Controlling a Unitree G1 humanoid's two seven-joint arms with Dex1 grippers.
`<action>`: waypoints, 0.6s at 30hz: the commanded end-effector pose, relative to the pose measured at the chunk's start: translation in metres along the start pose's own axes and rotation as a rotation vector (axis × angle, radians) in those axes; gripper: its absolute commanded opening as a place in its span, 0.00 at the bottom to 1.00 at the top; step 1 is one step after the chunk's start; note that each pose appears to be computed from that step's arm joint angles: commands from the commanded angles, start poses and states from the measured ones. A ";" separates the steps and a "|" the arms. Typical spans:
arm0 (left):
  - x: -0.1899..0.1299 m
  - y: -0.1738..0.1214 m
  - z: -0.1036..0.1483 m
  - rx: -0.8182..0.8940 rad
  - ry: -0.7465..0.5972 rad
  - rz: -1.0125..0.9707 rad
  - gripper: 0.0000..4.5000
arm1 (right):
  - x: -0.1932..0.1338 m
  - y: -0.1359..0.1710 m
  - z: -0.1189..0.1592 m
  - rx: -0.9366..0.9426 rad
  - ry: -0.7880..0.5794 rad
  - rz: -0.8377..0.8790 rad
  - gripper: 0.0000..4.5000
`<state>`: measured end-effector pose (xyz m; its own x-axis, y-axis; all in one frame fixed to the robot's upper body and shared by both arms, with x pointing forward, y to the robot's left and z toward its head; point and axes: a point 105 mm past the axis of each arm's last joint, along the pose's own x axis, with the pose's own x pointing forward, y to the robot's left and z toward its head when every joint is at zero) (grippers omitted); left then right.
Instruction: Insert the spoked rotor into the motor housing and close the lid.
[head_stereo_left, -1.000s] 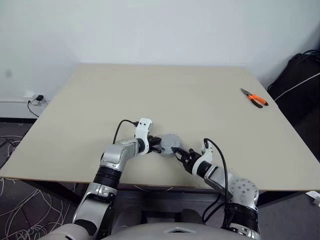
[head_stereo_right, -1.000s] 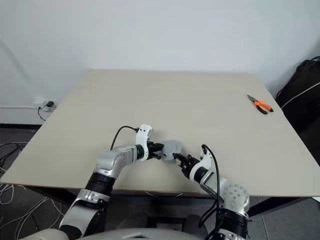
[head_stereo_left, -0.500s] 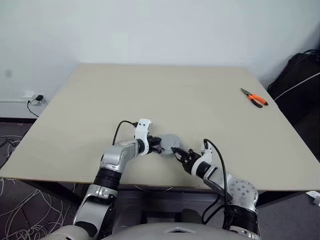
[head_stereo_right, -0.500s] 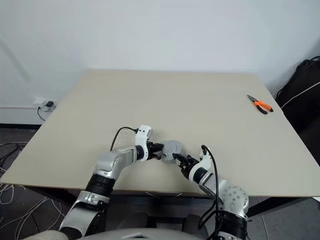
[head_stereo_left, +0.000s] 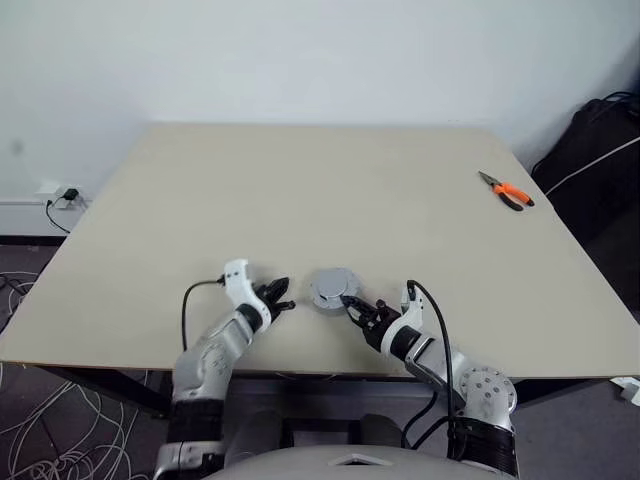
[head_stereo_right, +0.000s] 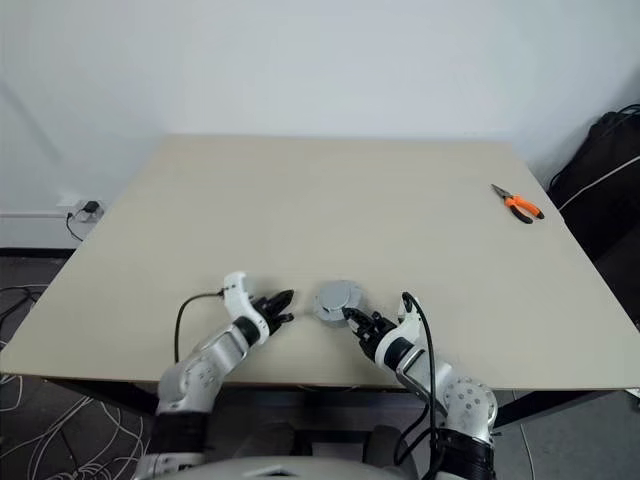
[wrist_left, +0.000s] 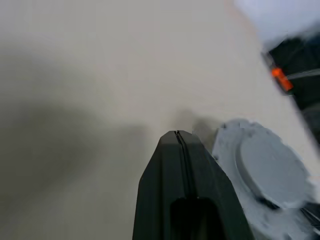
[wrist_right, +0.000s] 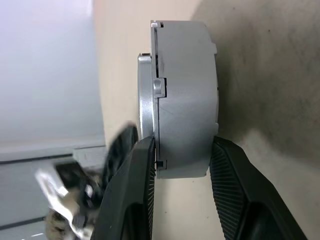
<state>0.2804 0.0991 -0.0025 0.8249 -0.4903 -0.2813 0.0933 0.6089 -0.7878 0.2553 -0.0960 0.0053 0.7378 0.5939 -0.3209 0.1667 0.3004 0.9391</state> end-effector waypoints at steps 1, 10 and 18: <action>-0.005 -0.044 -0.006 -0.217 -0.005 -0.208 0.27 | 0.001 0.055 0.000 0.014 -0.040 0.257 0.27; -0.022 -0.069 -0.007 -0.446 -0.047 -0.376 0.93 | -0.004 0.080 0.003 -0.011 -0.033 0.367 0.27; -0.022 -0.081 -0.001 -0.549 -0.104 -0.459 1.00 | -0.006 0.082 -0.005 -0.033 0.024 0.371 0.27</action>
<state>0.2547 0.0848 0.0475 0.8176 -0.5731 0.0558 0.1393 0.1028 -0.9849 0.2603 -0.0745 0.0567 0.7369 0.6721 -0.0729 -0.0261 0.1361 0.9904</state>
